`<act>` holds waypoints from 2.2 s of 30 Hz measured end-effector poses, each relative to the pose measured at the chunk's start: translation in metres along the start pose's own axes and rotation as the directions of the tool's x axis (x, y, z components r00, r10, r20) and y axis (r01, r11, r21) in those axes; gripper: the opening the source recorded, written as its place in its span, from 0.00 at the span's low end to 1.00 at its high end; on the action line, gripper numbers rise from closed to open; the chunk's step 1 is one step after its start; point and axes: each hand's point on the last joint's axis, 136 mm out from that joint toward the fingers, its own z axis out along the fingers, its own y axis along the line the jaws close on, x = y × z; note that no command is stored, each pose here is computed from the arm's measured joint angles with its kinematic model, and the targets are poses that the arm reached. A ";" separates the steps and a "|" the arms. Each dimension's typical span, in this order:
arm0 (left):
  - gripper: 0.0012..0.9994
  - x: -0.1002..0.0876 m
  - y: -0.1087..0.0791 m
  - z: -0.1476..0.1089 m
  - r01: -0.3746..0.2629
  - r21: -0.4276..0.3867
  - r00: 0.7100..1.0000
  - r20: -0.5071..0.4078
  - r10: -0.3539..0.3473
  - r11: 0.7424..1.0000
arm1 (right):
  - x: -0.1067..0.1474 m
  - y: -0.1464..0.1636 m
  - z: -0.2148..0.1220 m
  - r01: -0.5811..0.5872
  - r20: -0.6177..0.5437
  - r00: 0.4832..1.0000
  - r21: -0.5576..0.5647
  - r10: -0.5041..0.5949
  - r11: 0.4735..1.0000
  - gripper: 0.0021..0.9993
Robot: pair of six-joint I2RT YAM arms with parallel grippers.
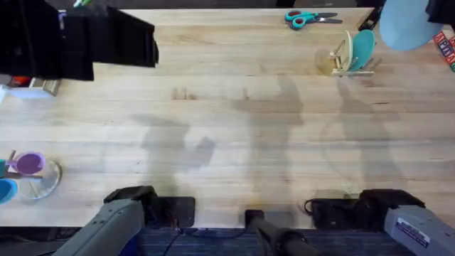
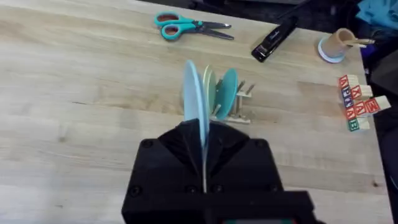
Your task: Pick up the plates from the table one by one and place each into a slot on the dish rack.
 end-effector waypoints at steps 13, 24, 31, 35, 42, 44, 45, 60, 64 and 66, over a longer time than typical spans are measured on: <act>0.99 0.018 -0.003 -0.001 0.027 0.010 0.997 -0.070 -0.027 1.000 | 0.022 -0.023 0.005 -0.038 -0.093 0.995 0.077 0.045 0.996 0.03; 0.99 0.018 -0.003 -0.001 0.027 0.010 0.997 -0.070 -0.027 1.000 | 0.034 -0.063 0.040 -0.114 -0.167 0.975 0.176 0.144 0.978 0.03; 0.99 0.018 -0.003 -0.001 0.028 0.010 0.997 -0.070 -0.027 1.000 | 0.048 -0.094 0.067 -0.163 -0.214 0.953 0.235 0.214 0.958 0.03; 0.99 0.018 -0.003 -0.001 0.027 0.010 0.997 -0.070 -0.026 1.000 | 0.045 -0.102 0.088 -0.195 -0.197 0.951 0.212 0.237 0.958 0.03; 0.99 0.018 -0.003 -0.001 0.028 0.010 0.997 -0.070 -0.027 1.000 | 0.052 -0.102 0.108 -0.216 -0.225 0.941 0.178 0.253 0.960 0.03; 0.99 0.018 -0.003 -0.001 0.028 0.010 0.997 -0.070 -0.027 1.000 | 0.050 -0.102 0.110 -0.221 -0.216 0.942 0.177 0.257 0.959 0.03; 0.99 0.018 -0.003 -0.001 0.028 0.010 0.997 -0.070 -0.027 1.000 | 0.048 -0.103 0.110 -0.222 -0.210 0.943 0.177 0.257 0.959 0.03; 0.99 0.018 -0.003 -0.001 0.027 0.010 0.997 -0.070 -0.027 1.000 | 0.033 -0.110 0.118 -0.220 -0.143 0.958 0.180 0.247 0.959 0.03; 0.99 0.018 -0.003 -0.001 0.028 0.010 0.997 -0.070 -0.027 1.000 | 0.036 -0.111 0.127 -0.221 -0.157 0.956 0.178 0.249 0.959 0.03; 0.99 0.018 -0.003 -0.001 0.027 0.010 0.997 -0.070 -0.026 1.000 | 0.036 -0.112 0.133 -0.220 -0.155 0.956 0.178 0.248 0.959 0.03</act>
